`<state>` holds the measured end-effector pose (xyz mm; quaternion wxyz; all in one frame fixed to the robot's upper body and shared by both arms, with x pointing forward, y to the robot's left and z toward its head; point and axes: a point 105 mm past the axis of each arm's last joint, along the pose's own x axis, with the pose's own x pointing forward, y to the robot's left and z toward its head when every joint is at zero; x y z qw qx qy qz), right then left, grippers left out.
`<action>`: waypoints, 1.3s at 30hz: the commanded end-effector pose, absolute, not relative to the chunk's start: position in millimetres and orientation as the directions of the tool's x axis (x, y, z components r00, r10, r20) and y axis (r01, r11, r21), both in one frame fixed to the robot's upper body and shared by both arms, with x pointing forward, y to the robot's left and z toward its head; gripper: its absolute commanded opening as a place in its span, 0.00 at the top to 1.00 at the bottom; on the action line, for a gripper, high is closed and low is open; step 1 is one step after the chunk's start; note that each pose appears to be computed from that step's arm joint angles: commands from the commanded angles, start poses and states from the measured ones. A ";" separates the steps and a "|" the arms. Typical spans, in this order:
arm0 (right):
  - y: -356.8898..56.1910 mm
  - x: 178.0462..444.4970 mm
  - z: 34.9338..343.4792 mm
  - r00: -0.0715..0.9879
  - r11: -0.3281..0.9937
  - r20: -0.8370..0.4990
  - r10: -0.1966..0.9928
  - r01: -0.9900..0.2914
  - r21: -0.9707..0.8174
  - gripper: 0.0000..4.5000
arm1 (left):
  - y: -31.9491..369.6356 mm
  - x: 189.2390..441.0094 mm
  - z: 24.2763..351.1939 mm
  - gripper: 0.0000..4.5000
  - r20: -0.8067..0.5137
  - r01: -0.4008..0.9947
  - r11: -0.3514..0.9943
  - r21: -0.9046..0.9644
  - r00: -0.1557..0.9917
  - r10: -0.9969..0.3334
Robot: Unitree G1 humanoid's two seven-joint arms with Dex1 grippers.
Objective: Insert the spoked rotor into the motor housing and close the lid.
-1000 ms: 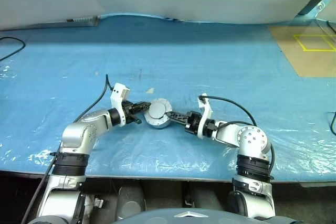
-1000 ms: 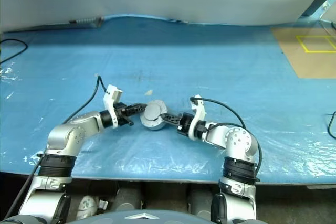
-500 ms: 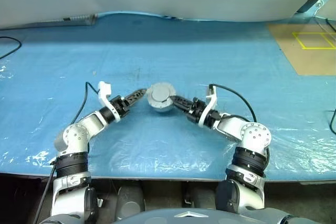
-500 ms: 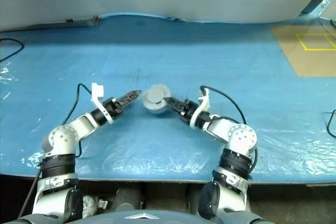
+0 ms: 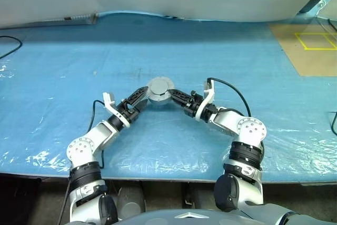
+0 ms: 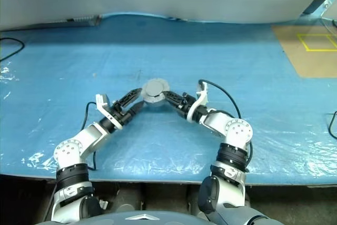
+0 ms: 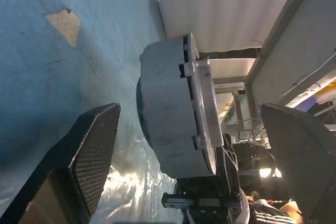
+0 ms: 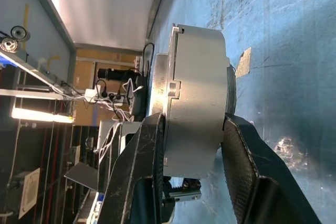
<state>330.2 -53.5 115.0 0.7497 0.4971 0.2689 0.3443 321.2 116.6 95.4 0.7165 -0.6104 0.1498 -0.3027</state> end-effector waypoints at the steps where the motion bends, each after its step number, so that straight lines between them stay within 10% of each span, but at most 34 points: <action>1: -25.7 320.9 147.3 0.533 0.142 0.079 0.843 -0.362 0.921 0.73 | 106.6 318.9 109.0 0.00 0.224 0.292 0.008 -0.956 0.750 -0.623; 10: -21.7 314.2 145.0 0.511 0.136 0.069 0.857 -0.354 0.925 0.73 | 90.8 330.6 118.5 0.00 0.290 0.300 -0.089 -0.950 0.736 -0.612; 17: -24.4 312.7 147.0 0.526 0.159 0.065 0.848 -0.370 0.915 0.73 | 92.0 332.7 122.8 0.45 0.323 0.298 -0.144 -0.944 0.737 -0.594; 21: -25.9 310.2 147.4 0.527 0.191 0.063 0.847 -0.413 0.891 0.73 | 91.6 331.9 123.5 0.46 0.322 0.294 -0.147 -0.944 0.732 -0.600; 26: -37.2 315.6 144.8 0.582 0.238 0.060 0.811 -0.422 0.875 0.28 | 96.2 341.7 124.7 0.46 0.289 0.293 -0.092 -0.952 0.753 -0.592; 29: -56.0 328.5 119.8 0.691 0.574 -0.115 0.714 -0.483 0.661 0.04 | 104.0 356.7 123.1 0.46 0.245 0.286 -0.020 -0.958 0.780 -0.575; 39: -81.3 336.3 100.4 0.833 0.824 -0.024 0.553 -0.551 -0.134 0.00 | 116.3 429.6 125.5 0.46 0.094 0.266 0.269 -0.926 0.850 -0.518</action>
